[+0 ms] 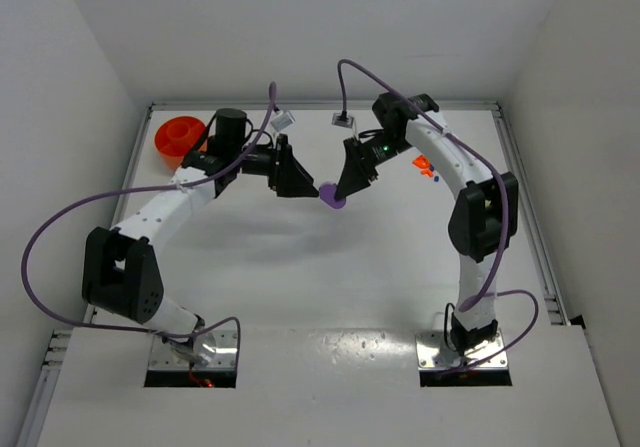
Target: Sort the legos into containers by color
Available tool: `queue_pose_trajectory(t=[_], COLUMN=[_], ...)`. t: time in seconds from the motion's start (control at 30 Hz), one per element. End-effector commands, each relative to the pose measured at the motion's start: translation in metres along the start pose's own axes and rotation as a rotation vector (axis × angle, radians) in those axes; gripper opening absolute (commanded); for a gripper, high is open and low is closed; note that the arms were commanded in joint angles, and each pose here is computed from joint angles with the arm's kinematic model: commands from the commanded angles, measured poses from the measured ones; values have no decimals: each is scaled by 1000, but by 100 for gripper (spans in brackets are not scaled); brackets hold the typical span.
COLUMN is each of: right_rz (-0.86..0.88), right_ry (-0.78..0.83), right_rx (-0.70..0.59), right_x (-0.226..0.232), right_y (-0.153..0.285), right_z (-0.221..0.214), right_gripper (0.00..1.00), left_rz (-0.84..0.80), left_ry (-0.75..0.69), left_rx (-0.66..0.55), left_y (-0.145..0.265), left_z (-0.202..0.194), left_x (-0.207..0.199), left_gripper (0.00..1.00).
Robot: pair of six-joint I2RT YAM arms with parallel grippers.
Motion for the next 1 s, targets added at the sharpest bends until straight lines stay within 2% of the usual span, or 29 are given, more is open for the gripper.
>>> queue_pose_trajectory(t=[0.0, 0.37, 0.43, 0.63, 0.8, 0.97], right_rz=[-8, -15, -25, -9, -4, -14], right_ry=[95, 140, 148, 148, 150, 150], right_rx=[-24, 2, 4, 20, 23, 24], right_x=[20, 38, 37, 39, 42, 41], right_y=[1, -9, -9, -16, -19, -19], right_z=[14, 19, 19, 18, 20, 21], right_gripper=[12, 12, 12, 12, 12, 12], left_rz=[-55, -57, -58, -86, -129, -165], left_ry=[-5, 24, 16, 25, 17, 15], left_rx=[6, -3, -7, 1, 3, 17], left_y=[-5, -9, -9, -10, -9, -9], left_z=[-4, -11, -10, -13, -15, -18], left_x=[-7, -1, -1, 1, -3, -8], left_gripper=[86, 86, 83, 62, 51, 34])
Point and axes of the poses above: each gripper's point midway between its finger pads, its own y axis back along the fingers, its own x axis along the line the jaws close on, z = x × y, the point moved 10 cm from there along y, back along the fingers
